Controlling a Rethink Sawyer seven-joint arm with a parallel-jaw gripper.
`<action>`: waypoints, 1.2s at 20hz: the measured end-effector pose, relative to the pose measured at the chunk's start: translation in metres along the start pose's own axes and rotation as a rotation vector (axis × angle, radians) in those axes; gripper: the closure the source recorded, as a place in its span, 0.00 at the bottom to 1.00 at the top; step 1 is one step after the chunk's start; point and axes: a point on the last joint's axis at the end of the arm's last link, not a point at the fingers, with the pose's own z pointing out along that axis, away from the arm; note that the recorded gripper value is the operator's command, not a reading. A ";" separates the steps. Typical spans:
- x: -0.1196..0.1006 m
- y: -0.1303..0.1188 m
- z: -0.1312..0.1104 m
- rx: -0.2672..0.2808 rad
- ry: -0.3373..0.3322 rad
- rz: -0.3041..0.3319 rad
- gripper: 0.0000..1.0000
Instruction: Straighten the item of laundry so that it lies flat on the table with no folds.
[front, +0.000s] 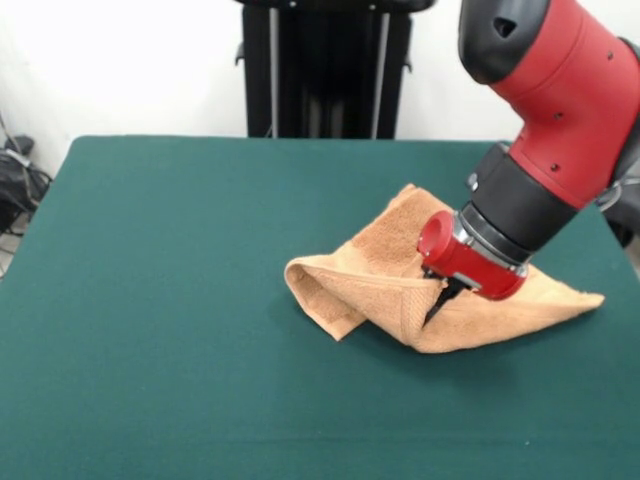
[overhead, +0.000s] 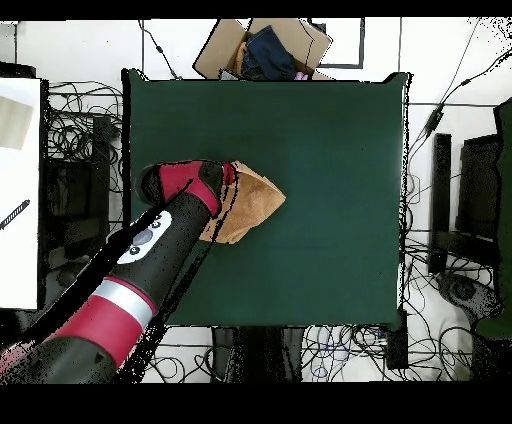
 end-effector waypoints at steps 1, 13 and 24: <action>0.000 0.000 0.000 0.000 0.000 0.000 0.00; -0.003 -0.004 -0.004 -0.003 -0.005 0.009 0.00; -0.028 -0.031 -0.025 -0.030 -0.036 0.078 0.00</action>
